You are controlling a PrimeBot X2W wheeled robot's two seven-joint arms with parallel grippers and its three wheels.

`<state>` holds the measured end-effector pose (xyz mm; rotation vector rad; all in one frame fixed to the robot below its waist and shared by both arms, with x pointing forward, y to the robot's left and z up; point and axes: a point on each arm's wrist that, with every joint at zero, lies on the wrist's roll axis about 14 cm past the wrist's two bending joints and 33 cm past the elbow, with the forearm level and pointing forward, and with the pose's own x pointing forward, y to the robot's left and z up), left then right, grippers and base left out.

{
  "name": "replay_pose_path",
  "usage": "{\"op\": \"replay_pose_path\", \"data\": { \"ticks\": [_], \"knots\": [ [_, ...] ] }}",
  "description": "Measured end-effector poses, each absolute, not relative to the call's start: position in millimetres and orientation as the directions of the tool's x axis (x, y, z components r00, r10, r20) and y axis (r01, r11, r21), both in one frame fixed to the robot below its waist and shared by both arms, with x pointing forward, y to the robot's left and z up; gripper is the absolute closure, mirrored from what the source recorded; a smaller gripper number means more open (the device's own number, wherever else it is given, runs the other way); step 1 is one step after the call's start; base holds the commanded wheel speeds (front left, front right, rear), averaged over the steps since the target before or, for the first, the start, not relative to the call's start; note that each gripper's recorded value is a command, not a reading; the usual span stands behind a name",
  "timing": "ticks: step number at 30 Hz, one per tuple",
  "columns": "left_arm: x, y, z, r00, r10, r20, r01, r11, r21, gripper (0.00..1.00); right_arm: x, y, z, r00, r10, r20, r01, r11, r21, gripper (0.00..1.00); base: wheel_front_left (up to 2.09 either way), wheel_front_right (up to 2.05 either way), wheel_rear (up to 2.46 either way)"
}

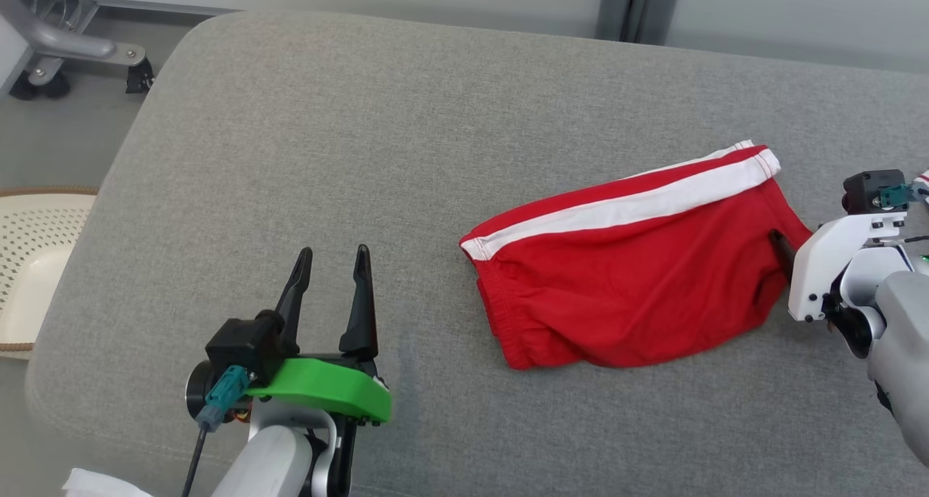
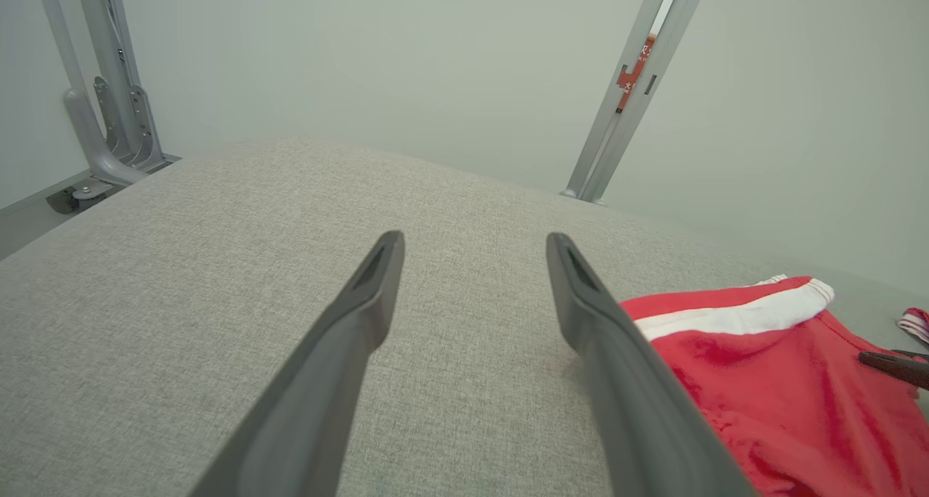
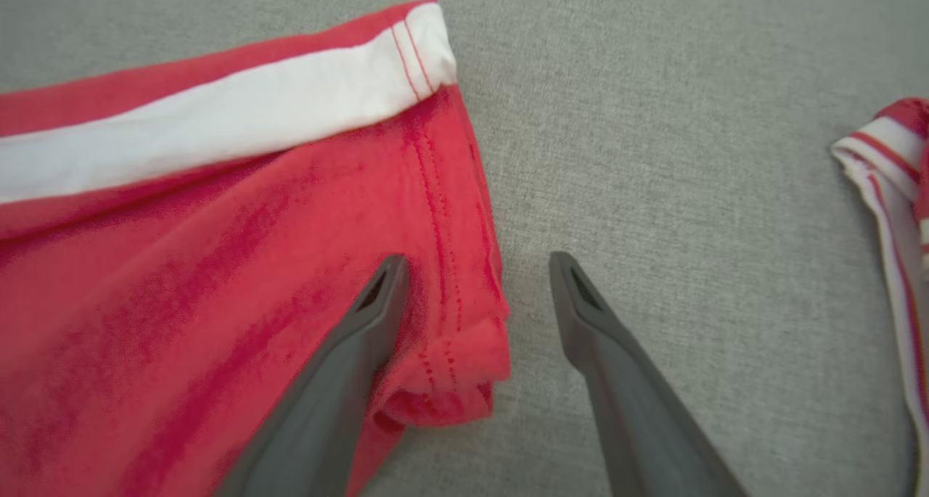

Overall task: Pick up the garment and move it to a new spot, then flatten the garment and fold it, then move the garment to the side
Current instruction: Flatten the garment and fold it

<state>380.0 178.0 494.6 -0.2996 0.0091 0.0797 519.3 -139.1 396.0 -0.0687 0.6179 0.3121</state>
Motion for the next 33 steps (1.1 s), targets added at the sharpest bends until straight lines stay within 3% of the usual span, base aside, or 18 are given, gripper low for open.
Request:
{"op": "replay_pose_path", "data": {
  "ticks": [8, 10, 11, 12, 20, 26, 33],
  "knots": [
    [371, 197, 493, 0.99, 0.136, -0.025, -0.138, 0.948, -0.287, 0.0, 517, -132, 378, 0.674, 0.252, -0.694, -0.308, 0.95, 0.046, 0.0, 0.0, 0.0, 0.0],
    [371, 199, 493, 0.99, 0.142, -0.024, -0.143, 0.948, -0.285, 0.0, 517, -131, 377, 0.665, 0.25, -0.704, -0.309, 0.95, 0.045, 0.57, 0.0, 0.0, 0.0],
    [371, 199, 493, 0.989, 0.143, -0.023, -0.144, 0.948, -0.284, 0.0, 517, -132, 377, 0.66, 0.248, -0.709, -0.309, 0.95, 0.045, 0.74, 0.0, 0.0, 0.0],
    [371, 199, 493, 0.989, 0.144, -0.023, -0.145, 0.947, -0.286, 0.0, 517, -132, 378, 0.659, 0.248, -0.71, -0.31, 0.95, 0.043, 1.0, 0.0, 0.0, 0.0],
    [378, 190, 494, 0.993, 0.114, -0.012, -0.113, 0.956, -0.27, 0.0, 520, -136, 387, 0.71, 0.256, -0.656, -0.282, 0.957, 0.068, 1.0, 0.0, 0.0, 0.0],
    [387, 175, 495, 0.998, 0.07, -0.001, -0.068, 0.96, -0.273, 0.0, 517, -136, 406, 0.792, 0.292, -0.537, -0.24, 0.956, 0.166, 1.0, 0.0, 0.0, 0.0],
    [395, 154, 494, 1.0, 0.008, 0.001, -0.008, 0.958, -0.286, 0.0, 487, -159, 411, 0.868, 0.264, -0.421, -0.167, 0.953, 0.255, 1.0, 0.0, 0.0, 0.0]
  ]
}}
